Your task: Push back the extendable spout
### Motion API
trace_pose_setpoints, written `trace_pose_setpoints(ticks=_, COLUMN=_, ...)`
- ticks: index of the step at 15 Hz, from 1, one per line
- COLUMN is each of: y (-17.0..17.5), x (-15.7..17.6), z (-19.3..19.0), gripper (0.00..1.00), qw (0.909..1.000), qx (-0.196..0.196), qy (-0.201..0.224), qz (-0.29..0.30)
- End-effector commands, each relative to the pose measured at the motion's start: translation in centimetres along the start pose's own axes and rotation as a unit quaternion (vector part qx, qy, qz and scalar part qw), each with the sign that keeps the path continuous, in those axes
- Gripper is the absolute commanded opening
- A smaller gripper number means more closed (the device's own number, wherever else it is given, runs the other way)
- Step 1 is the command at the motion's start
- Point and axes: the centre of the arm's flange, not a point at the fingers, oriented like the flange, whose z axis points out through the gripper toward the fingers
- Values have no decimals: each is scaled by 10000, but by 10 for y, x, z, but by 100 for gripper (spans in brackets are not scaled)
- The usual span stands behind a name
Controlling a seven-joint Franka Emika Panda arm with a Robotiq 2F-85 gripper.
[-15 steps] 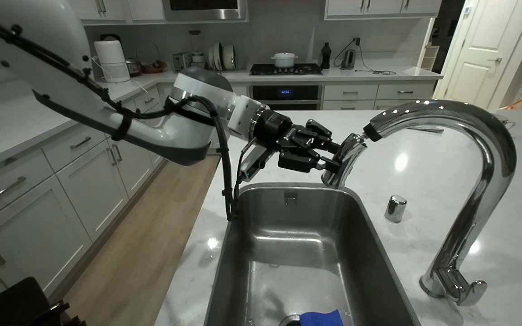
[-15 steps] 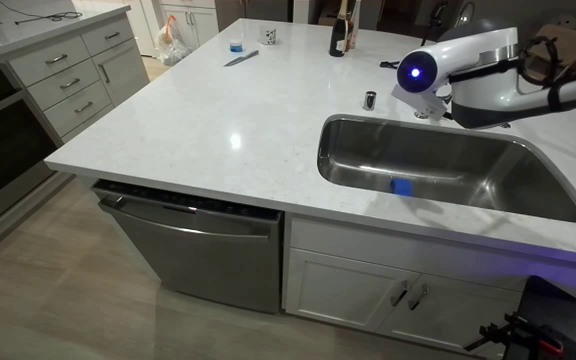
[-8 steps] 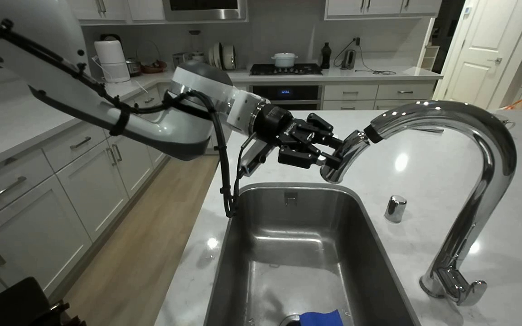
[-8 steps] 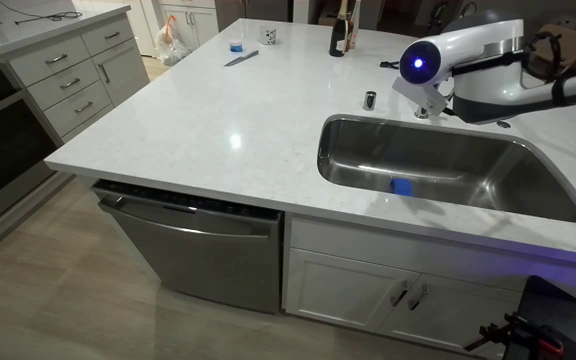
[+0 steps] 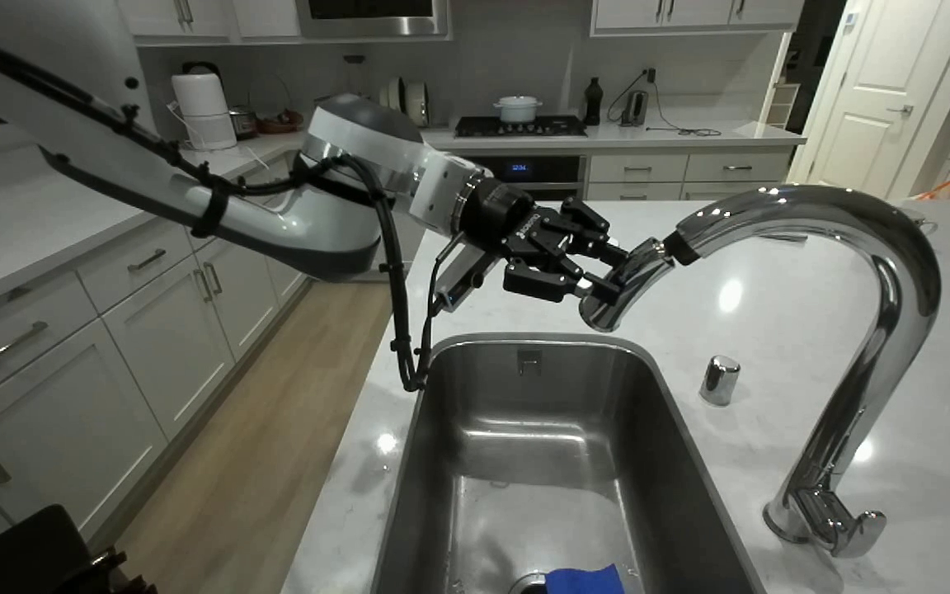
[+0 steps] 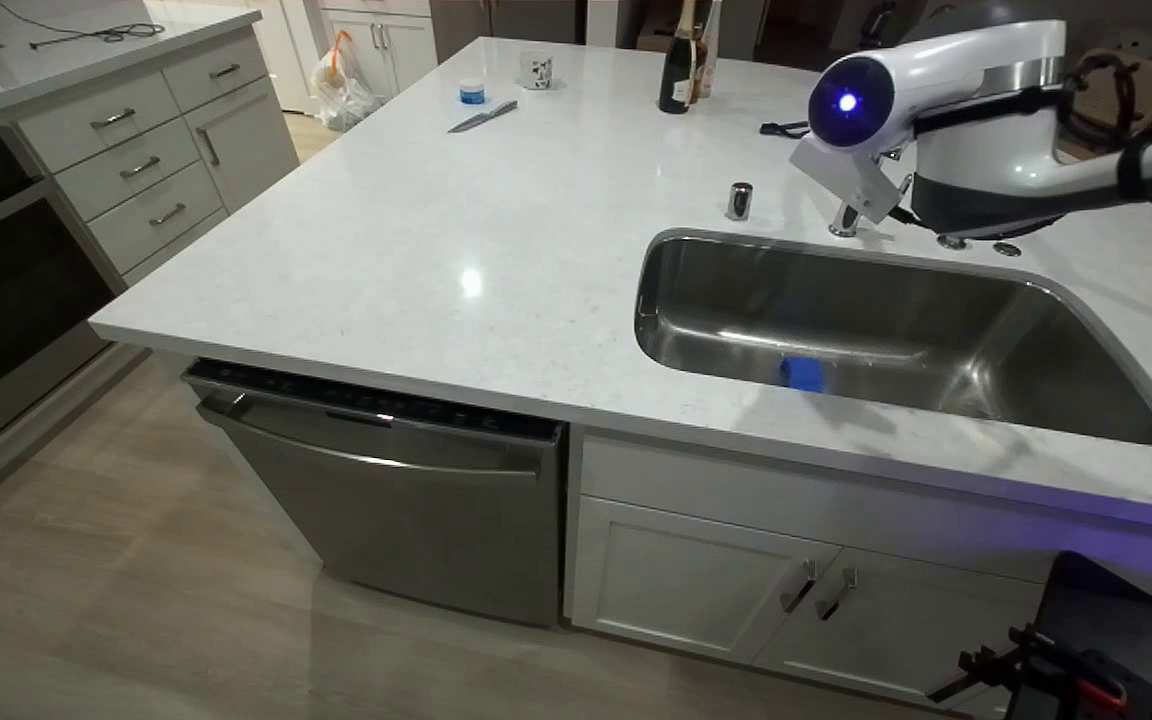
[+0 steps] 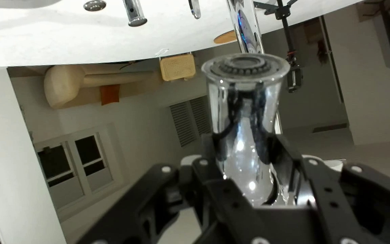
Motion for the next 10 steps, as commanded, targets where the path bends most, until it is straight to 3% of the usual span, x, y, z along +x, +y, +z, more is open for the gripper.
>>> trace_pose_setpoints(ticks=1, y=-7, x=23, z=-5, gripper=22, qw=9995, qx=-43, qy=166, qz=280)
trace_pose_setpoints(ticks=10, y=-3, x=32, z=16, gripper=22, qw=9992, qx=-228, qy=146, qz=277)
